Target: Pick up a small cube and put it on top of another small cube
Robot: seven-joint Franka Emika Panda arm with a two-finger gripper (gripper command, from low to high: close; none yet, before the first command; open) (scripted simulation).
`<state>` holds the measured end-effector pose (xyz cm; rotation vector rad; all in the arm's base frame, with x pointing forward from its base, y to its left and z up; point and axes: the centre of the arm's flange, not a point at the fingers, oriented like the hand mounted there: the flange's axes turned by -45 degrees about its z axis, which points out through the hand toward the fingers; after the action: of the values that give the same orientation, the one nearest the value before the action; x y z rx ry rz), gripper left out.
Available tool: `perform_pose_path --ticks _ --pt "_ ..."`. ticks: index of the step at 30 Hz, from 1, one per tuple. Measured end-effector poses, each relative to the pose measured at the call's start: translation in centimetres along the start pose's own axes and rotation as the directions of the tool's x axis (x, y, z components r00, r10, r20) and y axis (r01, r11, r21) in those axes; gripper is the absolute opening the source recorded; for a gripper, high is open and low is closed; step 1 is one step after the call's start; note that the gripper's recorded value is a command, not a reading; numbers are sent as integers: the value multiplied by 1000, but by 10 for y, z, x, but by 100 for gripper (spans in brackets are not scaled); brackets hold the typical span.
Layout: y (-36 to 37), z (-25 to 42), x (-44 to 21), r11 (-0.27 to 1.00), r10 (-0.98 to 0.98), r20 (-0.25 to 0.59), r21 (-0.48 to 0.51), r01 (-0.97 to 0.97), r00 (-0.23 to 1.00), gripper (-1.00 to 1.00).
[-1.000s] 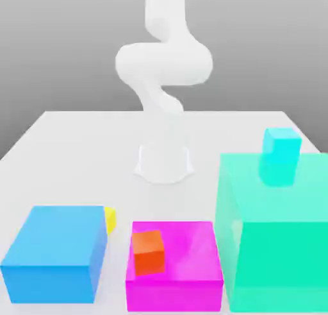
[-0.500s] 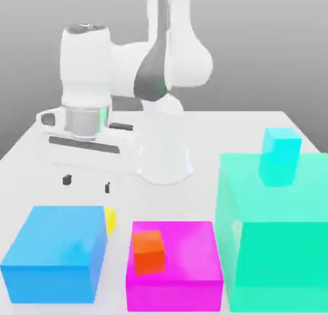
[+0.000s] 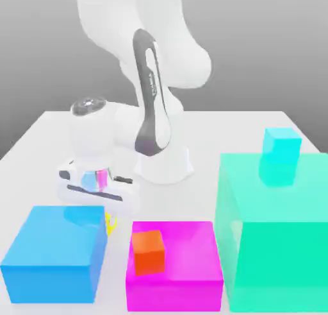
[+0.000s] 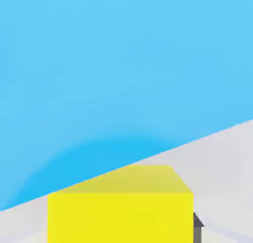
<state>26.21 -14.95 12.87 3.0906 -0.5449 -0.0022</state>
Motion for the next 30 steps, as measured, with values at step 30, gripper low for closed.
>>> perform_pose_path --ticks 30 --pt "-102 -165 128 990 141 80 -13 -141 987 -100"
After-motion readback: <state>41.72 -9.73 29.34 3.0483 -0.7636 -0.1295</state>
